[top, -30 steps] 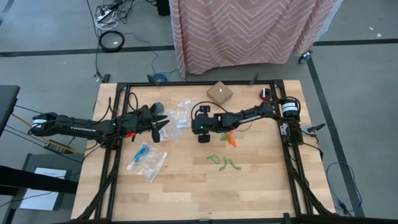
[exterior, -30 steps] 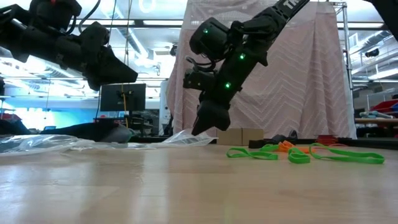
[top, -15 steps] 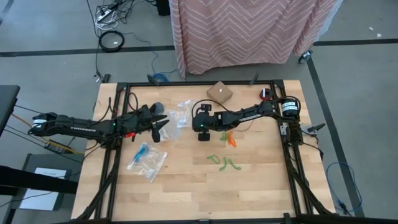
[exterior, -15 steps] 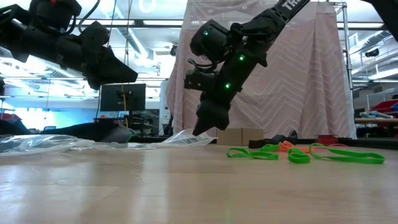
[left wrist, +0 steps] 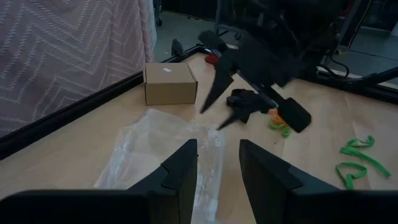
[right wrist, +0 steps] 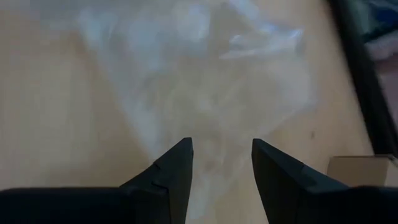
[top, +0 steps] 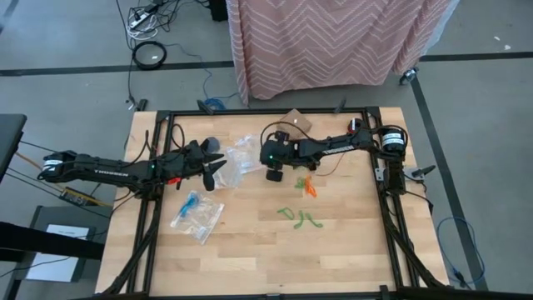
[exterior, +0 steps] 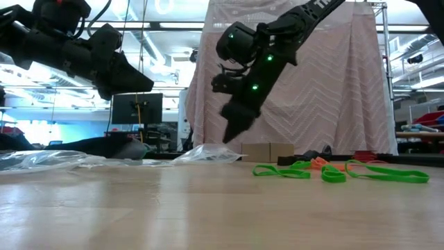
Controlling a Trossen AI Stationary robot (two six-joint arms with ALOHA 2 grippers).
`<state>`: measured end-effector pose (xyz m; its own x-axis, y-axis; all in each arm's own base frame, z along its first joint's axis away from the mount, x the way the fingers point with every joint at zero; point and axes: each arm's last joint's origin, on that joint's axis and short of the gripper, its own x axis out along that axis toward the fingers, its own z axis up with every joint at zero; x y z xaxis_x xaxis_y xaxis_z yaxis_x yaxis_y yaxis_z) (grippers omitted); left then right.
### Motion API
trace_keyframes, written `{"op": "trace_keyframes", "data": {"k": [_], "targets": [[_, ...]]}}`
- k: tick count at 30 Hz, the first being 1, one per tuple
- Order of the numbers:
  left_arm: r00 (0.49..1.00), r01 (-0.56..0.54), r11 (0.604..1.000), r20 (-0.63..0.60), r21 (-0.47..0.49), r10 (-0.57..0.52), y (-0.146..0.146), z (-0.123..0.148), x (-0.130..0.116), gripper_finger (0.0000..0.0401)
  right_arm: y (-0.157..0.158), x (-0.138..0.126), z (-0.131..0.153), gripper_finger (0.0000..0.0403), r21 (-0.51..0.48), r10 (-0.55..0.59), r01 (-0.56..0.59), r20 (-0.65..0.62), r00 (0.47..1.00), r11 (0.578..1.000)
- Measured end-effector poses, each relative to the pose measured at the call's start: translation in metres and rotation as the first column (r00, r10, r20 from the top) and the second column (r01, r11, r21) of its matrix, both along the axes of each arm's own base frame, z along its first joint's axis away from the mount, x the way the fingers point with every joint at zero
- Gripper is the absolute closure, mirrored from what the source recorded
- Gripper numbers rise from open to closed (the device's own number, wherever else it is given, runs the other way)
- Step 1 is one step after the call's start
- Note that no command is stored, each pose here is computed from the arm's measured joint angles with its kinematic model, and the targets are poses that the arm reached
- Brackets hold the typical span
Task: Sort rubber bands
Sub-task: Open the transparent zip bag
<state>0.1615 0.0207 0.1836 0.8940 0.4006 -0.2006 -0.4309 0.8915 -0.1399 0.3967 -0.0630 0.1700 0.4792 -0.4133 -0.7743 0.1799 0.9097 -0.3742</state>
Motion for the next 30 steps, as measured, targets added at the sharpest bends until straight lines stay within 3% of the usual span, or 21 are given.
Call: {"op": "trace_keyframes", "data": {"k": [3, 5, 9, 21, 25, 30], "targets": [[1.0, 0.0, 1.0, 0.0, 0.0, 0.0, 0.0, 0.0, 0.0, 0.0272, 0.015, -0.005, -0.004, 0.025, -0.021, 0.159, -0.164, -0.147, 0.976, 0.986], [1.0, 0.001, 1.0, -0.003, 0.005, -0.001, 0.0, 0.0, 0.0, 0.0272, 0.024, -0.002, -0.004, 0.025, -0.086, 0.181, -0.197, -0.167, 0.969, 0.977], [1.0, 0.004, 1.0, -0.01, 0.02, -0.004, 0.0, 0.0, 0.0, 0.0272, 0.029, 0.003, -0.001, 0.0251, -0.155, 0.166, -0.185, -0.128, 0.978, 0.97], [1.0, 0.004, 1.0, -0.012, 0.02, -0.004, 0.0, 0.0, 0.0, 0.0272, 0.023, 0.008, -0.003, 0.0251, -0.088, 0.17, -0.175, -0.055, 0.984, 0.981], [1.0, 0.004, 1.0, -0.012, 0.02, -0.004, 0.0, -0.001, 0.0, 0.0272, 0.023, 0.009, -0.019, 0.0251, -0.066, 0.162, -0.169, -0.096, 0.982, 0.983], [1.0, 0.0, 1.0, -0.006, 0.004, 0.0, 0.0, -0.001, 0.0, 0.0272, 0.02, 0.013, -0.025, 0.0251, -0.133, 0.114, -0.126, -0.097, 0.989, 0.983]]}}
